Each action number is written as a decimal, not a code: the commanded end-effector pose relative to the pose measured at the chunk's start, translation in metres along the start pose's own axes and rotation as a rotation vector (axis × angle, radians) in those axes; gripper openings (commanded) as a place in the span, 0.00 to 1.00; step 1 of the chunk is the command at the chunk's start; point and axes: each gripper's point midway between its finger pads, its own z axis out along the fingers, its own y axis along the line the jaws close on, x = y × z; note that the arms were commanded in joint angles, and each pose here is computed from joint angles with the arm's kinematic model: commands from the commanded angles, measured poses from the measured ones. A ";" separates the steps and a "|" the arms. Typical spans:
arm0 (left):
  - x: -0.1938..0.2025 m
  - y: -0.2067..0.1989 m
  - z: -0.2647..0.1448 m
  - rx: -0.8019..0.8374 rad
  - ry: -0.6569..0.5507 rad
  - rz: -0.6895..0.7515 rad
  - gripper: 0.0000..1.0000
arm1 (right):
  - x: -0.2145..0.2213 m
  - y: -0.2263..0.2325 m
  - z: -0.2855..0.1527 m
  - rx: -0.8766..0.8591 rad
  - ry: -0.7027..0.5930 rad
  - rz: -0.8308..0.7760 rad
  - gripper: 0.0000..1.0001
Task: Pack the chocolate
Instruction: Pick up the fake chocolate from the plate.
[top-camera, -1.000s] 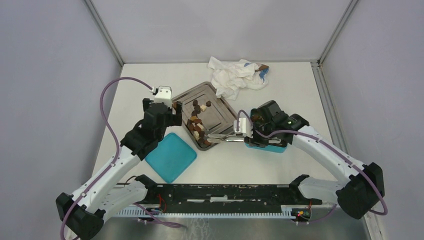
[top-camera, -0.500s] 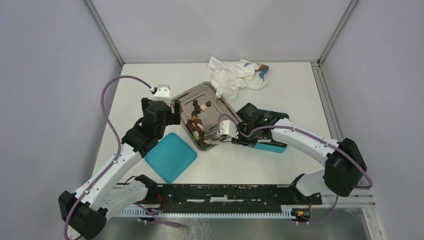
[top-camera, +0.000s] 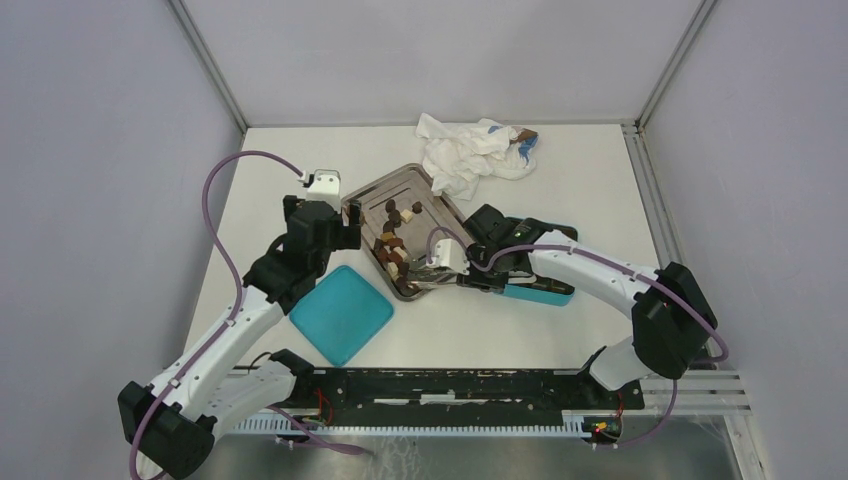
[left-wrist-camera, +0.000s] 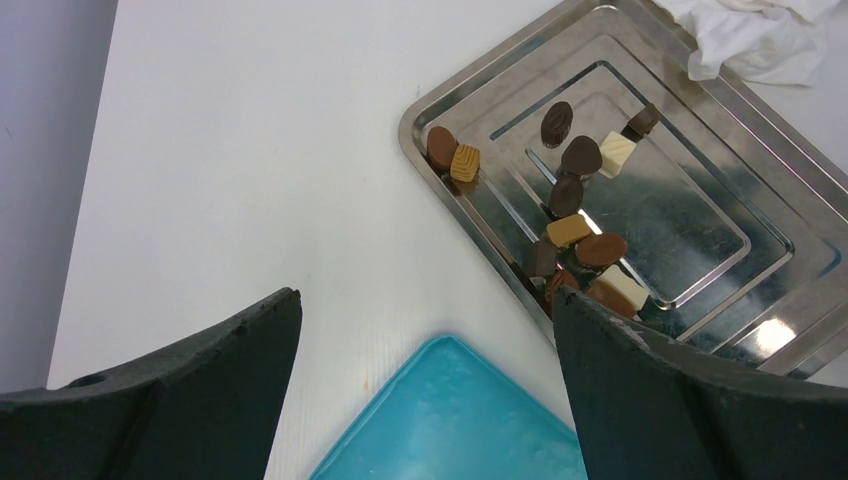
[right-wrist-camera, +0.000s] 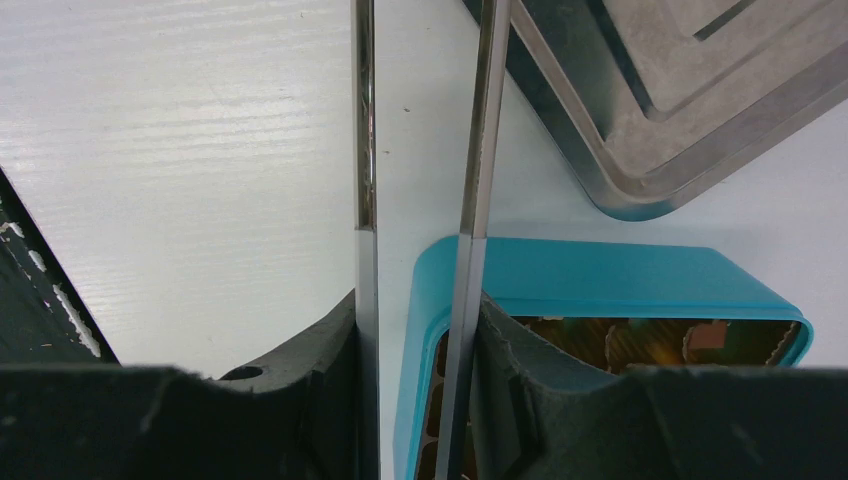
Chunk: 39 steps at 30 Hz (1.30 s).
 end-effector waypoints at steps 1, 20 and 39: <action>-0.016 0.000 0.000 0.011 -0.049 -0.001 1.00 | -0.012 -0.008 -0.002 0.023 -0.007 0.006 0.41; -0.016 -0.002 -0.001 0.030 -0.054 -0.009 1.00 | -0.024 -0.013 -0.019 0.021 -0.057 -0.018 0.07; -0.008 -0.013 0.007 0.065 -0.015 0.009 1.00 | 0.079 -0.019 -0.126 0.275 -0.175 0.122 0.00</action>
